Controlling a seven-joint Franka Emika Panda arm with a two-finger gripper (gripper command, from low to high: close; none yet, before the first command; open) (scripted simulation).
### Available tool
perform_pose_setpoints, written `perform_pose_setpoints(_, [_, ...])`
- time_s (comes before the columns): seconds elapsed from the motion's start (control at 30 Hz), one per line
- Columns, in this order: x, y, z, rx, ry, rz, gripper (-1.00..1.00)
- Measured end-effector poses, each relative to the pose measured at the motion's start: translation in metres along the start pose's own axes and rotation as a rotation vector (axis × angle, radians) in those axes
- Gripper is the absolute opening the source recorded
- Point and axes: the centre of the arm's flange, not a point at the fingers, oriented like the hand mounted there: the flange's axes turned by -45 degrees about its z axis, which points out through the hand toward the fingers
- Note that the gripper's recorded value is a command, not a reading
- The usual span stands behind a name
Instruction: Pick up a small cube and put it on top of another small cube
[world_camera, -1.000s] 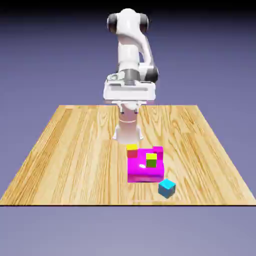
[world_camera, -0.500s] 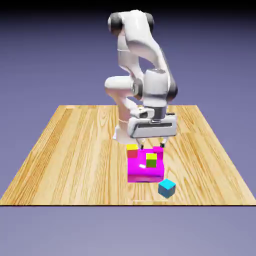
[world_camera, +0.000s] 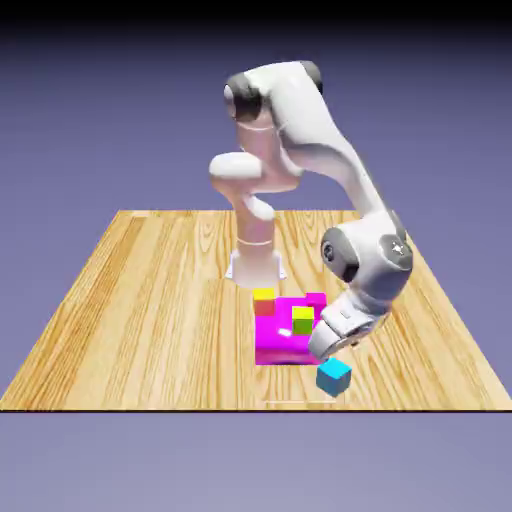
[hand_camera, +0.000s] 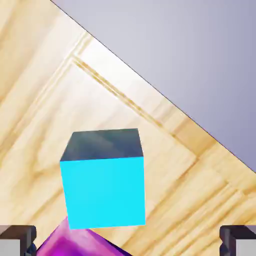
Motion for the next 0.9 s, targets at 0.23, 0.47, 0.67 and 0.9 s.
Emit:
perform_pose_setpoints(0.23, [0.009,0.000,0.068,0.002,0.000,0.000,-1.00])
perform_pose_setpoints(0.47, [-0.018,-0.112,0.025,-0.073,-0.170,-0.128,-1.00])
perform_pose_setpoints(0.67, [-0.096,-0.179,0.049,-0.171,-0.388,-0.171,-1.00])
perform_pose_setpoints(0.9, [-0.169,-0.134,0.040,-0.031,-0.442,-0.020,-1.00])
